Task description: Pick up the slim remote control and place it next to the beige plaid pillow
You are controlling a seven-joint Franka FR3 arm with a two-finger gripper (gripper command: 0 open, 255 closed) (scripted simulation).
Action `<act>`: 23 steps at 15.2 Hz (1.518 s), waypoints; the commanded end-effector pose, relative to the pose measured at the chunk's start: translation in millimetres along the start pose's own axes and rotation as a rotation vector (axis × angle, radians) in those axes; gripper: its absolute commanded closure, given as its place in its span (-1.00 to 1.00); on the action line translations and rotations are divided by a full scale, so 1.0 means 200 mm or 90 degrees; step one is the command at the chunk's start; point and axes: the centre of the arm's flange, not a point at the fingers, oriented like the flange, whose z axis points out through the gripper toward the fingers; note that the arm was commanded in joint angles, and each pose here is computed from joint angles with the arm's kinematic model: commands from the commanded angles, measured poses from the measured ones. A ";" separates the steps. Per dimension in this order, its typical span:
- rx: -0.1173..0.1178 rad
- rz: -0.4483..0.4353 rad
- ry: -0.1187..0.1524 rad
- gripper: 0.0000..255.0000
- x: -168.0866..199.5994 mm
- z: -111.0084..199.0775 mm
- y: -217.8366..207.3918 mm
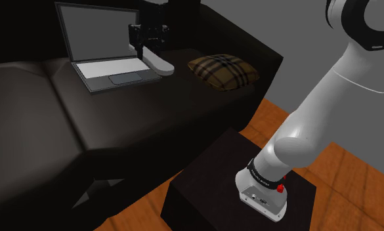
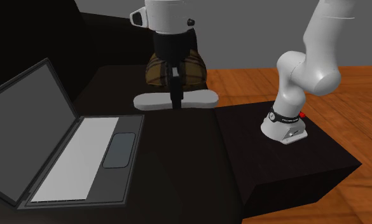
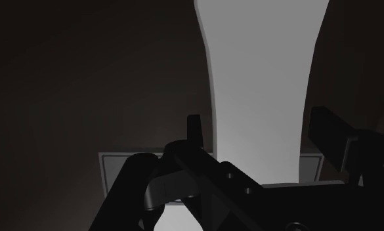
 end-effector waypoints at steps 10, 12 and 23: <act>0.000 0.000 0.000 1.00 -0.28 -0.09 0.37; 0.000 0.000 0.000 1.00 -0.36 -0.09 0.47; 0.000 0.000 0.000 1.00 -0.64 0.01 0.84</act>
